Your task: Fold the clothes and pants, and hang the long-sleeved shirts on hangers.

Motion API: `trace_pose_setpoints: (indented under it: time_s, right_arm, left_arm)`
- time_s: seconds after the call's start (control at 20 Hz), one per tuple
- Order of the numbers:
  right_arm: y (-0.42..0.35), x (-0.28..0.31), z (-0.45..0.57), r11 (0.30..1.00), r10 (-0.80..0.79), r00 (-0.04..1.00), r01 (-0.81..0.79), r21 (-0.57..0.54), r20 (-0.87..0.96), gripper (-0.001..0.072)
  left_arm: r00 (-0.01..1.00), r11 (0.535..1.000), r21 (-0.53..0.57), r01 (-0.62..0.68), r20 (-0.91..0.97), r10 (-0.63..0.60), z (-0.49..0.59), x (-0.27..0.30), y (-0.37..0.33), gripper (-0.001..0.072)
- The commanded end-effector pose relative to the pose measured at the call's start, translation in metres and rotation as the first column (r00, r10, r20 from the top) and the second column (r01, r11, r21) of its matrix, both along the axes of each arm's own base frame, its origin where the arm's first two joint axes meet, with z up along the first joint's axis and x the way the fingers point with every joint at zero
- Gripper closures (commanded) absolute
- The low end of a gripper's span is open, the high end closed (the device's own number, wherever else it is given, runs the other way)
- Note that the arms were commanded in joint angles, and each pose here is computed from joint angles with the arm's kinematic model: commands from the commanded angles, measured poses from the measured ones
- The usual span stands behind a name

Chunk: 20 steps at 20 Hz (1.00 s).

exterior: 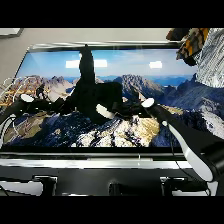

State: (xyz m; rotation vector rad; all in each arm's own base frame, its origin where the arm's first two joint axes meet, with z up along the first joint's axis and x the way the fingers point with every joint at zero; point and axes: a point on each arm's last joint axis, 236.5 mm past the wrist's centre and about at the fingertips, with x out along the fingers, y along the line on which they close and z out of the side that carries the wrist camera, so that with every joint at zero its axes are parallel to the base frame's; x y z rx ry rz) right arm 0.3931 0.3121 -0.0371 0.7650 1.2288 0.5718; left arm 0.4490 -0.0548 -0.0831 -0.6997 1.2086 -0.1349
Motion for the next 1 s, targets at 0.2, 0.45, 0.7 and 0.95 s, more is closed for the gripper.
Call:
trace_pose_setpoints:
  time_s: [0.2, 0.45, 0.7, 0.95]
  right_arm:
    - [0.014, 0.005, 0.03, 0.999, 0.044, 0.987, -0.044, -0.001, 0.153, 0.0657]
    - [-0.053, 0.035, 0.189, 0.951, 0.087, 0.849, 0.084, -0.296, 0.521, 0.0657]
    - [-0.148, 0.003, 0.426, 0.86, 0.055, 0.497, 0.417, -0.294, 0.866, 0.0657]
    - [-0.206, -0.112, 0.552, 0.868, -0.05, 0.248, 0.49, -0.08, 0.968, 0.0657]
  left_arm:
    - [0.999, 0.999, 0.024, 0.025, 0.041, -0.026, 0.02, 0.002, 0.002, 0.0675]
    - [0.926, 0.982, 0.185, 0.034, 0.363, -0.101, 0.17, 0.038, 0.02, 0.0676]
    - [0.635, 0.952, 0.287, -0.105, 0.756, -0.158, 0.408, 0.007, 0.024, 0.0675]
    - [0.339, 0.933, 0.289, -0.215, 0.918, -0.206, 0.551, -0.112, 0.009, 0.0674]
